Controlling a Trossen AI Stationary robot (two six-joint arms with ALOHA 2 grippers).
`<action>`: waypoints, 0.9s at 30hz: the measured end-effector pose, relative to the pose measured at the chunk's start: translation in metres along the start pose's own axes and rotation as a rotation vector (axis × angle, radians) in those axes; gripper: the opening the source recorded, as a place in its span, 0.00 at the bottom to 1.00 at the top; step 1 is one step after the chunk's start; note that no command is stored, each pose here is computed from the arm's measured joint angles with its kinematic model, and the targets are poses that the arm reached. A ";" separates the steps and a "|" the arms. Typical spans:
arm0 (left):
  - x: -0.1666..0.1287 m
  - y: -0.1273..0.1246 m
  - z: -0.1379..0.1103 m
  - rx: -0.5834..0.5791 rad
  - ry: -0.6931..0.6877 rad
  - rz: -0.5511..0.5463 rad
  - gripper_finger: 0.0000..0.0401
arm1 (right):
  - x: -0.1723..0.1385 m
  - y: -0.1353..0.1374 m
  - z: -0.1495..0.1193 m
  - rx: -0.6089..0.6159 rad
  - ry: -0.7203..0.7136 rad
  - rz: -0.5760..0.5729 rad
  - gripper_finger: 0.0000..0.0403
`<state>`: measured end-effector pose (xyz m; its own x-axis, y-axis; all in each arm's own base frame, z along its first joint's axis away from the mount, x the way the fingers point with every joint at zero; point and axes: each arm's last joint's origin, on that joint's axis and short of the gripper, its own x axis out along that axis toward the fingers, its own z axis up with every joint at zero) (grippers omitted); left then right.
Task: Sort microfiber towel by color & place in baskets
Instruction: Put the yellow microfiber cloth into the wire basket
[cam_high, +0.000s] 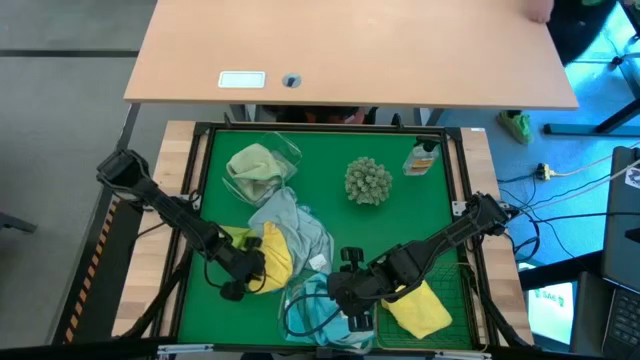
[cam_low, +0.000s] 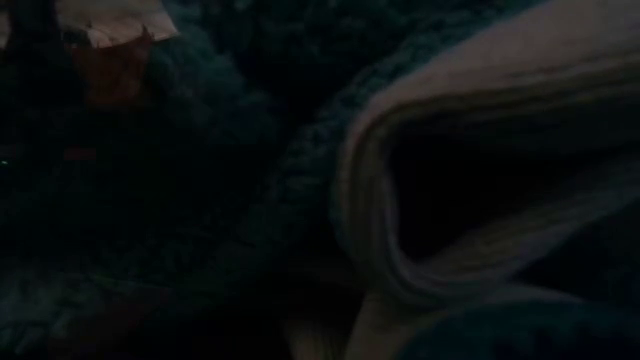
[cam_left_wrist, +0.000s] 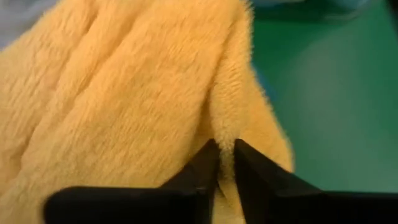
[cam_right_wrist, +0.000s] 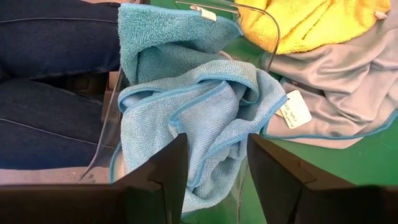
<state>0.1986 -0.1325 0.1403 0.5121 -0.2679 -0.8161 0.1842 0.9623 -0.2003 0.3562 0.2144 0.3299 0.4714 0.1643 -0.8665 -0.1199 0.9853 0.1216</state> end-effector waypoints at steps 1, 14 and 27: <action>-0.002 -0.001 0.002 0.006 -0.007 -0.014 0.05 | 0.000 0.000 0.000 0.000 0.000 0.000 0.40; -0.058 -0.010 0.043 0.004 -0.263 -0.099 0.00 | -0.001 0.004 0.010 -0.110 -0.113 0.013 0.40; -0.125 -0.001 0.086 0.077 -0.571 -0.060 0.00 | -0.003 -0.019 0.036 -0.235 -0.330 -0.233 0.40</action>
<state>0.2065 -0.1046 0.2887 0.8667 -0.3253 -0.3781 0.2762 0.9442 -0.1793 0.3889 0.1965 0.3475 0.7571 -0.0171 -0.6530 -0.1541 0.9668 -0.2040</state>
